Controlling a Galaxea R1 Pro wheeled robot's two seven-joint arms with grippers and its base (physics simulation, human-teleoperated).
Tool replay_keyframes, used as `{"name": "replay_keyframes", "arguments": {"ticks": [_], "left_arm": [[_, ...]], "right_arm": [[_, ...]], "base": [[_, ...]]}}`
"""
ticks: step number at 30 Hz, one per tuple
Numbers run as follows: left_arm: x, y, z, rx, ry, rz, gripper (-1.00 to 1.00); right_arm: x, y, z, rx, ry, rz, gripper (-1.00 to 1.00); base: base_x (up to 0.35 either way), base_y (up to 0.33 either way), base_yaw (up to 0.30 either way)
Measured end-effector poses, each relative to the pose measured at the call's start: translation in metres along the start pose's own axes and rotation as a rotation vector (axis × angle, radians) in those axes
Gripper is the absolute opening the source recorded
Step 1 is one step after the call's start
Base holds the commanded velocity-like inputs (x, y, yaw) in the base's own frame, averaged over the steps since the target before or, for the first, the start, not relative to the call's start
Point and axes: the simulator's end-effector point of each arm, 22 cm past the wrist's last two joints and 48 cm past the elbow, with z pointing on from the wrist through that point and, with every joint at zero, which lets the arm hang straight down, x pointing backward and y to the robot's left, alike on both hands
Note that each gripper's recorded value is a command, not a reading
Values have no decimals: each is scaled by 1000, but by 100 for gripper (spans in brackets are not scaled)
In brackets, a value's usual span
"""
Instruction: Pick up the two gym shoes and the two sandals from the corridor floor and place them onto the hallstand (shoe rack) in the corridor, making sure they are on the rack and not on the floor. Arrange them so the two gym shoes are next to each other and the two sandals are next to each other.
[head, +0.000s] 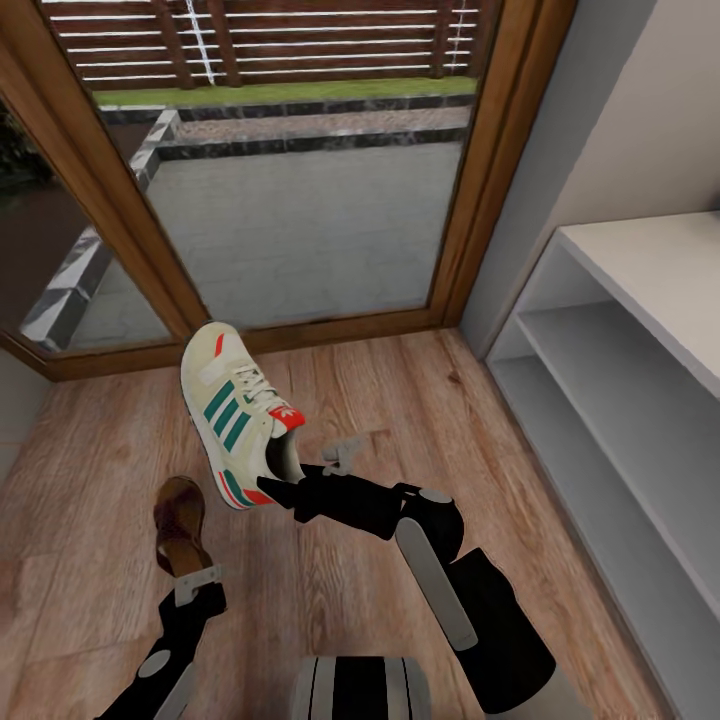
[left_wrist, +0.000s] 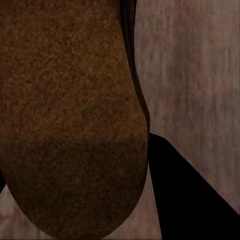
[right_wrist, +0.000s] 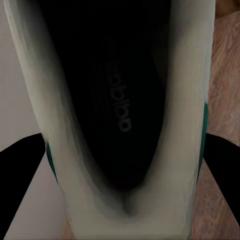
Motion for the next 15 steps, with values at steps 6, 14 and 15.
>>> {"name": "replay_keyframes", "arguments": {"ticks": [6, 14, 15], "left_arm": [[0, 1, 0, -1, 0, 1, -100], [3, 2, 0, -4, 6, 3, -100], [3, 2, 0, -4, 6, 3, -100]], "right_arm": [[0, 0, 0, 0, 0, 0, -100], [1, 0, 0, 0, 1, 1, -100], [1, 0, 0, 0, 2, 1, -100]], "base": [[-166, 291, 0], [-211, 260, -18], [-236, 237, -3]]}}
